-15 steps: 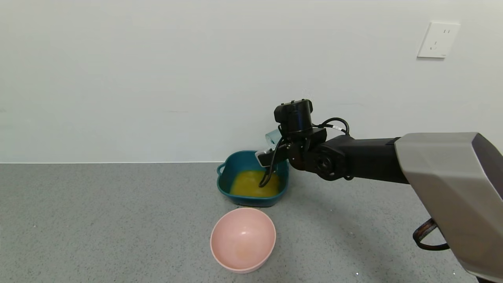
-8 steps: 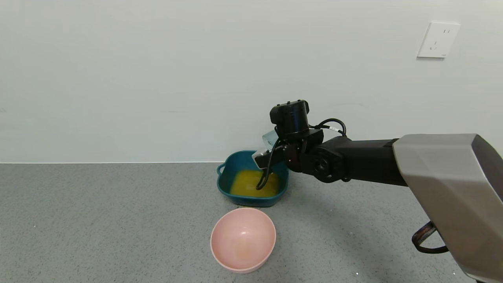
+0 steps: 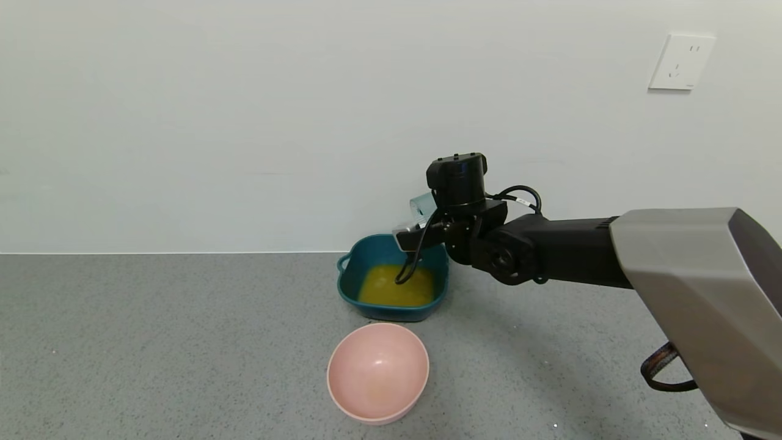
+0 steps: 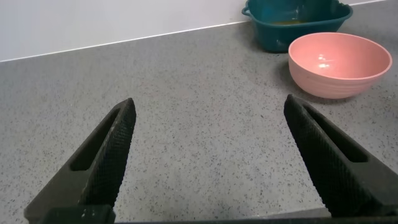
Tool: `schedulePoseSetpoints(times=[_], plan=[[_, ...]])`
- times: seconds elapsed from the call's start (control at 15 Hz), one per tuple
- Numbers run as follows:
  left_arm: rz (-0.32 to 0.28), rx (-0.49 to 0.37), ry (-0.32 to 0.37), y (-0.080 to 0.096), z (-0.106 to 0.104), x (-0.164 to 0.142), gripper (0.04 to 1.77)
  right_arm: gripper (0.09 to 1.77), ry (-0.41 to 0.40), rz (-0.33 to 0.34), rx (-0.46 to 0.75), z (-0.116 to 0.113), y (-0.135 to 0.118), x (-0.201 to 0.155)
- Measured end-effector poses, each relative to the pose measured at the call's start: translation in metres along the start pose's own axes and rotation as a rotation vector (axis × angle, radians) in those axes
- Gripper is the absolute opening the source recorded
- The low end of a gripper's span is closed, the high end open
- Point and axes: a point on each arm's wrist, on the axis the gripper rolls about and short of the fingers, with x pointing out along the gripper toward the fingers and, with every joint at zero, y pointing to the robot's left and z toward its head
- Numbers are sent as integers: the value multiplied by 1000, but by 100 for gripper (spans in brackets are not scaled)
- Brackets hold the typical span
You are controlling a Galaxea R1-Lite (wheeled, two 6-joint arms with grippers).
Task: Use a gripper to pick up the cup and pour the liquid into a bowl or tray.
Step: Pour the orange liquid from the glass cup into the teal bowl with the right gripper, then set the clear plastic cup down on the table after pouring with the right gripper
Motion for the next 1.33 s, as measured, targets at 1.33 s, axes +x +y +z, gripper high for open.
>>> schedulePoseSetpoints(times=[1.33], plan=[[0, 0, 0, 0, 0, 0, 172, 135, 45, 25, 1207, -150, 47, -80]])
